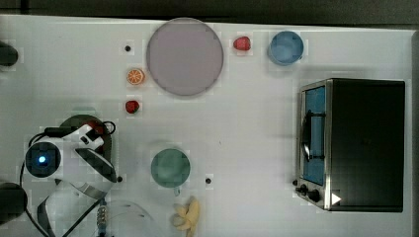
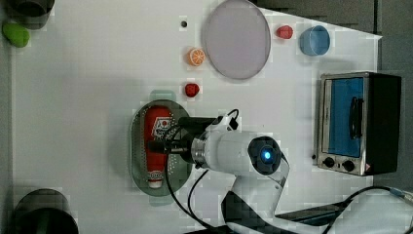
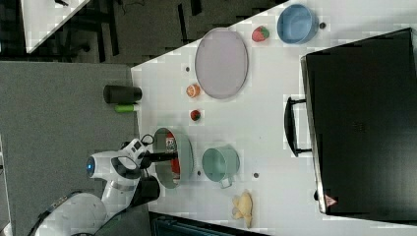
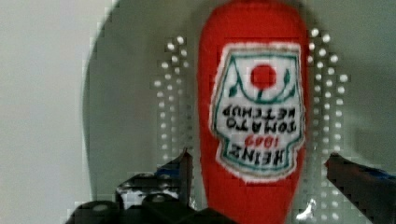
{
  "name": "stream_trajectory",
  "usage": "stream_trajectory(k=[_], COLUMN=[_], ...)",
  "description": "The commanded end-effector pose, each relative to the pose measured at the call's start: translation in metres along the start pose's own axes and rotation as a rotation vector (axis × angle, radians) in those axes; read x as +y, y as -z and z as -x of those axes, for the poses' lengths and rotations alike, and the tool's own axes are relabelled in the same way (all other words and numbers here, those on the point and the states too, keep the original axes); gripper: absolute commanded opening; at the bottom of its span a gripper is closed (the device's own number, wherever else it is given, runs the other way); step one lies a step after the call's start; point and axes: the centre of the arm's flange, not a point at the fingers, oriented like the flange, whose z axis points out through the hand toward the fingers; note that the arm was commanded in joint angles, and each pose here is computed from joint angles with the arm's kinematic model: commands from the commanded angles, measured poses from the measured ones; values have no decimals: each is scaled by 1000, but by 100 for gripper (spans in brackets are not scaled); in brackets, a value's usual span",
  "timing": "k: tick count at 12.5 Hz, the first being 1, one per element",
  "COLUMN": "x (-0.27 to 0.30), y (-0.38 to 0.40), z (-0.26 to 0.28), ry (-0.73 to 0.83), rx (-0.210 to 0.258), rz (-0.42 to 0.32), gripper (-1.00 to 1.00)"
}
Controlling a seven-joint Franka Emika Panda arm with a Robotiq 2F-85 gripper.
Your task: Pick ketchup from strainer and place it on the table
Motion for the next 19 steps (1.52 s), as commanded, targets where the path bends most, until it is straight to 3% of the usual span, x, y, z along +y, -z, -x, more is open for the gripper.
stream_trajectory(k=[1,4,7,12,15,19], x=[-8,-12,-14,-36,-40,-21], y=[-4,-22,-22,39,100,189], z=[-14,-13,-13,-9,-12,-43], ry=[-54,-72,-64,-48,-140,-267], rx=[23,10,20,88,94,97], rz=[-6,6,11,25,66,35], gripper=[100,91,20,19,19,19])
